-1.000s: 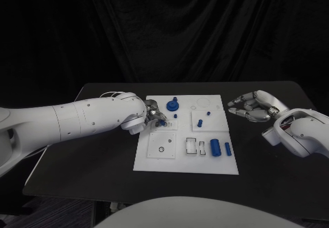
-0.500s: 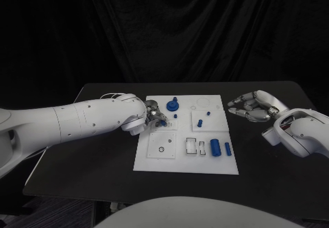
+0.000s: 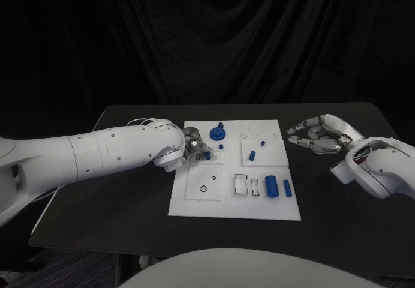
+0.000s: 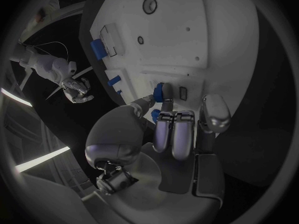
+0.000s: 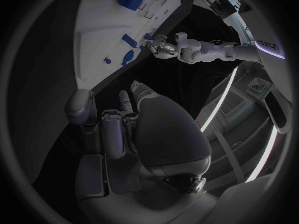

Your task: Assemble the parts on the task board

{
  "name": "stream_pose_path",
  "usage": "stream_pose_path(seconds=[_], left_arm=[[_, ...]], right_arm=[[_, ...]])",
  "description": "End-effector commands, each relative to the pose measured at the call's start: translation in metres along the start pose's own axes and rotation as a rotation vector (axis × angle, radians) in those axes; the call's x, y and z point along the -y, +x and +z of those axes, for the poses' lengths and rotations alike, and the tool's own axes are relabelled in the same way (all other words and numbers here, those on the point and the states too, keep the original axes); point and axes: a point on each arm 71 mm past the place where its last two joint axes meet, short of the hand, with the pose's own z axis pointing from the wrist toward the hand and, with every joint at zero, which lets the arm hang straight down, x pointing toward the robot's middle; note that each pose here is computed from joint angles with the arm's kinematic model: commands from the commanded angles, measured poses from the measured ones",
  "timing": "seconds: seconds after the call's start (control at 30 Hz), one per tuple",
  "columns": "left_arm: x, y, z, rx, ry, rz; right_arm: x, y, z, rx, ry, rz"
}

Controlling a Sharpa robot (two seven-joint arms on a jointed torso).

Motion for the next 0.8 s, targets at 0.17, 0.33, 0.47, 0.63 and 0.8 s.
stream_pose_path(seconds=[0.17,0.33,0.47,0.63,0.8], left_arm=[[-0.0040,0.0066,0.0012,-0.036,-0.024,0.014],[-0.0054,0.0065,0.0013,-0.039,-0.032,0.015],[-0.0060,0.0064,0.0013,-0.039,-0.035,0.015],[-0.0071,0.0058,0.0011,-0.034,-0.037,0.012],[-0.0086,0.0047,0.0007,-0.027,-0.037,0.008]], right_arm=[[0.0023,0.0011,-0.0007,-0.007,0.019,0.003],[0.0024,0.0011,-0.0009,-0.008,0.020,0.003],[0.0025,0.0012,-0.0009,-0.008,0.020,0.004],[0.0026,0.0012,-0.0011,-0.009,0.021,0.004],[0.0029,0.0011,-0.0013,-0.010,0.022,0.004]])
